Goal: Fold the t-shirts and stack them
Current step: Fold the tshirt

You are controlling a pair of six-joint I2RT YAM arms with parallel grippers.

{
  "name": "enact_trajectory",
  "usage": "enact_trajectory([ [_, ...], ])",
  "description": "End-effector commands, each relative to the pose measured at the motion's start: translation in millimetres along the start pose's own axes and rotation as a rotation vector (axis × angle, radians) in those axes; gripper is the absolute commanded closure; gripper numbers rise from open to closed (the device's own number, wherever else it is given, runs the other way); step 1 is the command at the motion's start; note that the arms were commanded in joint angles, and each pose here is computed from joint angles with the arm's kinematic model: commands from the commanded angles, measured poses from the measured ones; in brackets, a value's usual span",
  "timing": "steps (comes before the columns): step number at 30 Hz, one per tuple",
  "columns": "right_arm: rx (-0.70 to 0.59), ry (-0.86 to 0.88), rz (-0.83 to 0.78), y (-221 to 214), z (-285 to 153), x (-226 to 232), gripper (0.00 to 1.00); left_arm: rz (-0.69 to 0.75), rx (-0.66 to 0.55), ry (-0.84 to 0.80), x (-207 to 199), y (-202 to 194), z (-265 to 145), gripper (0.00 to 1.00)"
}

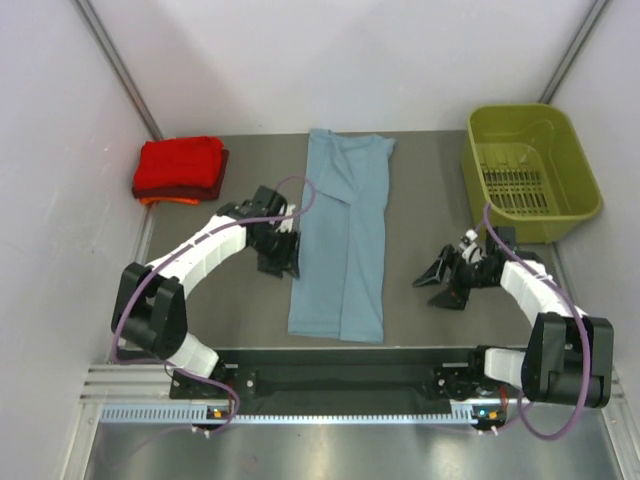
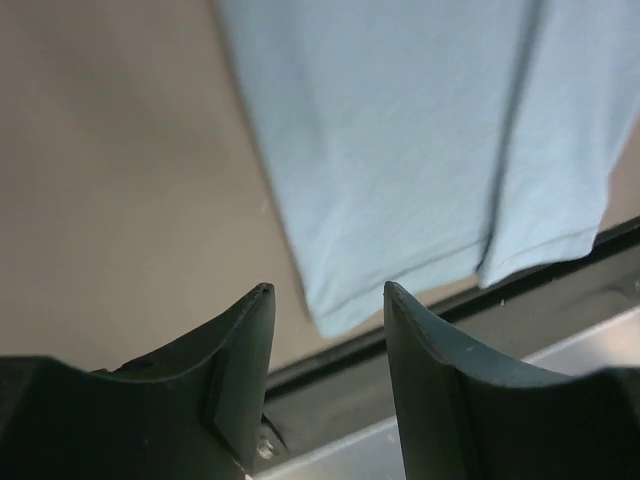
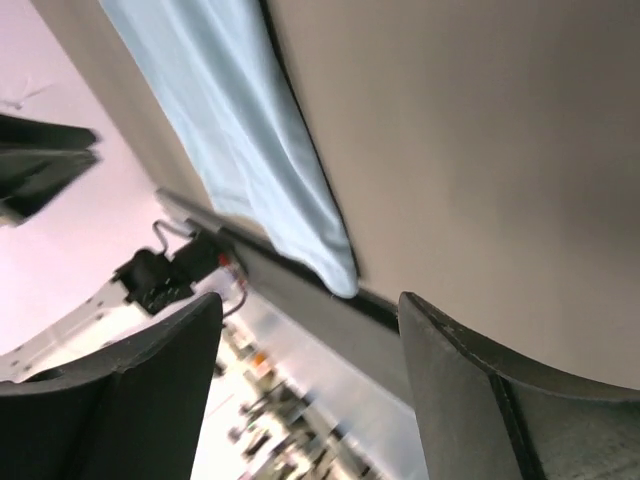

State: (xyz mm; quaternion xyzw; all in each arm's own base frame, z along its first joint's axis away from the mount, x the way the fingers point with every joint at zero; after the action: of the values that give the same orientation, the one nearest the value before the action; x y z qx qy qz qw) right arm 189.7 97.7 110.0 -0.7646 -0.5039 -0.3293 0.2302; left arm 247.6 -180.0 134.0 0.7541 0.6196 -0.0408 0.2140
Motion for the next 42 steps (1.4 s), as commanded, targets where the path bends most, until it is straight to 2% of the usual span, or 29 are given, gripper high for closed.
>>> enact_trajectory([
  [1, 0.021, 0.124, 0.031, -2, 4, 20, 0.29, -0.213, 0.093, -0.079, 9, -34, -5, 0.47],
  [4, 0.072, 0.11, 0.044, -5, 12, 18, 0.29, -0.374, 0.167, -0.139, 20, -63, 2, 0.45],
  [6, 0.11, 0.085, 0.037, -12, 19, 16, 0.3, -0.426, 0.207, -0.189, 20, -79, 8, 0.43],
  [13, 0.296, -0.002, -0.018, -49, 45, 12, 0.3, -0.517, 0.214, -0.22, 29, -88, 20, 0.4],
  [27, 0.387, -0.061, 0.009, -60, 83, 13, 0.34, -0.589, 0.263, -0.228, 32, -77, 45, 0.42],
  [37, 0.433, -0.192, -0.021, -84, 106, 6, 0.39, -0.621, 0.295, -0.207, 36, -82, 54, 0.43],
  [42, 0.449, -0.217, -0.031, -93, 108, 5, 0.41, -0.624, 0.304, -0.215, 35, -84, 54, 0.49],
])
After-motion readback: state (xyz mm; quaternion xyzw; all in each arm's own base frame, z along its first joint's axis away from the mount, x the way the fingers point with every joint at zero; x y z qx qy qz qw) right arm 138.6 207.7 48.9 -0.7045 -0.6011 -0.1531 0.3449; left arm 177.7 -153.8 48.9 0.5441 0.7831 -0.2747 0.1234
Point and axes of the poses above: each gripper's point midway between its finger pads, its own z axis out along the fingers, its own x axis along the line the jaws close on, y = z × x, the point moved 3 cm from there along -z, back along the fingers, and after that the axes turned 2 degrees about -z, right-handed, at the moved point
